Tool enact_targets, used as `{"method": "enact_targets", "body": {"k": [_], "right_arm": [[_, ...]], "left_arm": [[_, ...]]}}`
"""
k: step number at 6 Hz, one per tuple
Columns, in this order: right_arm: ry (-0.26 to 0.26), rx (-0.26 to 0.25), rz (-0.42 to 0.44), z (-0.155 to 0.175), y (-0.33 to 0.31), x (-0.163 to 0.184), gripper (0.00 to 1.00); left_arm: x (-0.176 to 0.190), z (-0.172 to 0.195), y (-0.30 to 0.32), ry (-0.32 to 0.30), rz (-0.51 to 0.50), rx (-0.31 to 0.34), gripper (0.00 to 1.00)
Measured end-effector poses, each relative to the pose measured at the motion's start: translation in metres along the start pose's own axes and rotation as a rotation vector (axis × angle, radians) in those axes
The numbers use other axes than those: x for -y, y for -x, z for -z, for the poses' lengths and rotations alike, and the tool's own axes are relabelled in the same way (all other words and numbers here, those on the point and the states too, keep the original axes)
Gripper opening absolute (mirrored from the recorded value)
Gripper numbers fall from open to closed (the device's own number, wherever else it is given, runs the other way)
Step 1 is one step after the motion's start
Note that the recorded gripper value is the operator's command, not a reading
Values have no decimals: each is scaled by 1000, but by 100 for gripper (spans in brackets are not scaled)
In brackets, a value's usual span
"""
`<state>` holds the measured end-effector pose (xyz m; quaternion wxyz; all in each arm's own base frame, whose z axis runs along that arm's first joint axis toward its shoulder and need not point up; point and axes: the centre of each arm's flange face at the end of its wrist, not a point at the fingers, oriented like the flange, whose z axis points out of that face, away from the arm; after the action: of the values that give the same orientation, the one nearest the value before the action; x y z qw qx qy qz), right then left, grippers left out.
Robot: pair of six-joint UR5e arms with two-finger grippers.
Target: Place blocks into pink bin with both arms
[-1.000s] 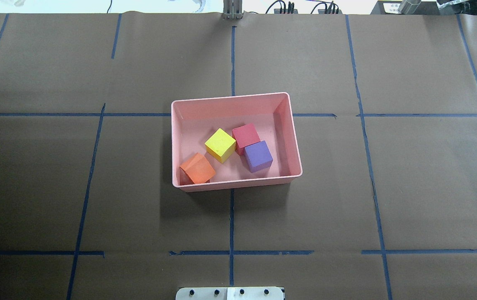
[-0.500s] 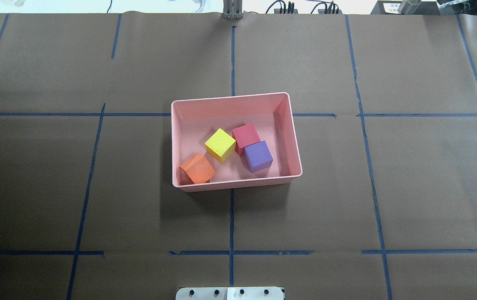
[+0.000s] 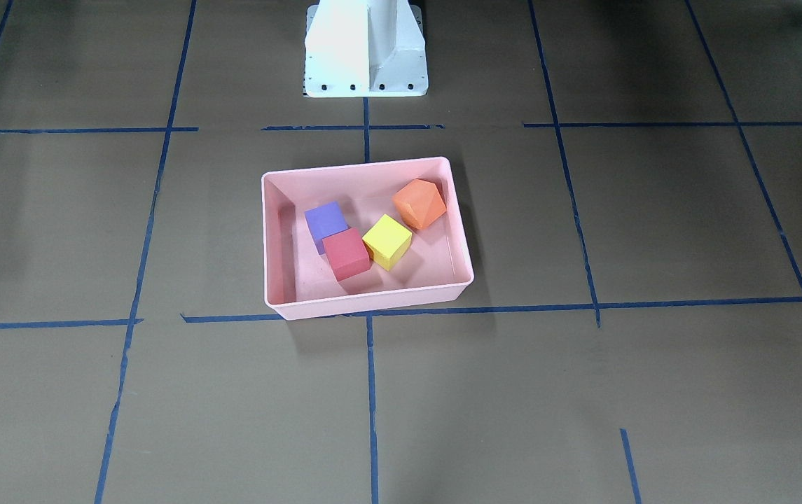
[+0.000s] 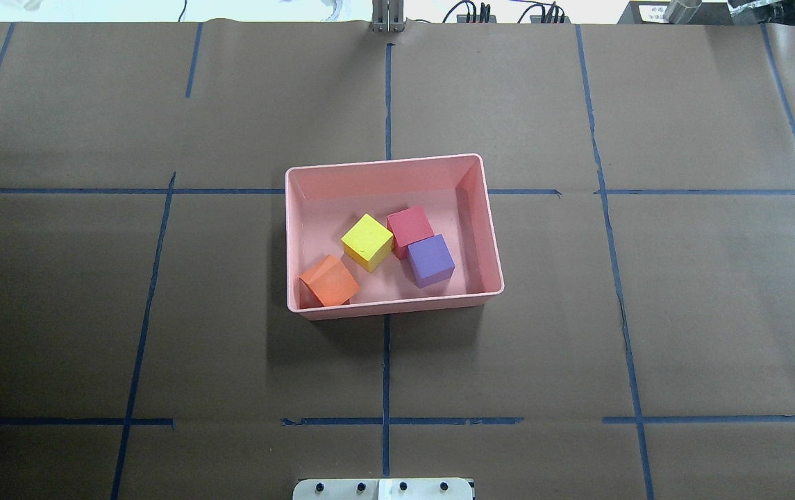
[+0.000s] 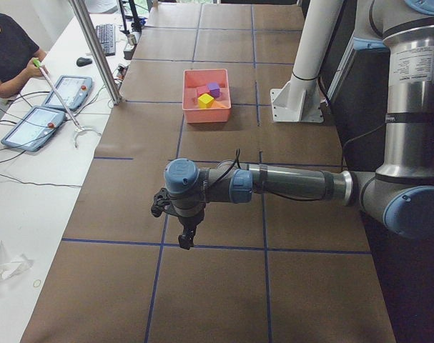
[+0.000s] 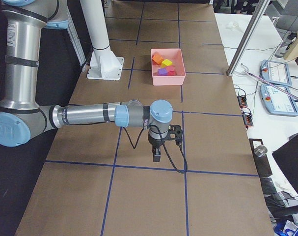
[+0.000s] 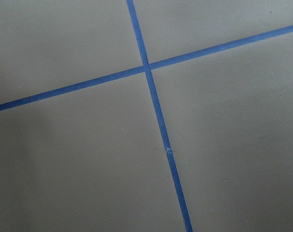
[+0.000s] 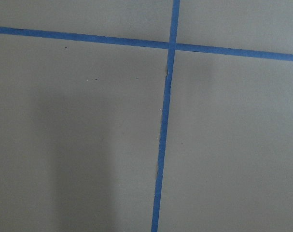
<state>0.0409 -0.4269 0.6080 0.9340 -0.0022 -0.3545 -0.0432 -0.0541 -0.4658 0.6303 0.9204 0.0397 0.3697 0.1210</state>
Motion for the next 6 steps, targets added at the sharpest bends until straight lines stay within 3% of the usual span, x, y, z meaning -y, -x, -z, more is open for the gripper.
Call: {"method": "enact_targets", "body": {"k": [3, 6], "right_arm": [[-1, 1, -1, -1, 0, 0, 100], [-3, 6, 0, 0, 1, -1, 100]], "left_arm": [[1, 2, -1, 10, 7, 0, 100], [-11, -2, 3, 88, 93, -25, 100]]}}
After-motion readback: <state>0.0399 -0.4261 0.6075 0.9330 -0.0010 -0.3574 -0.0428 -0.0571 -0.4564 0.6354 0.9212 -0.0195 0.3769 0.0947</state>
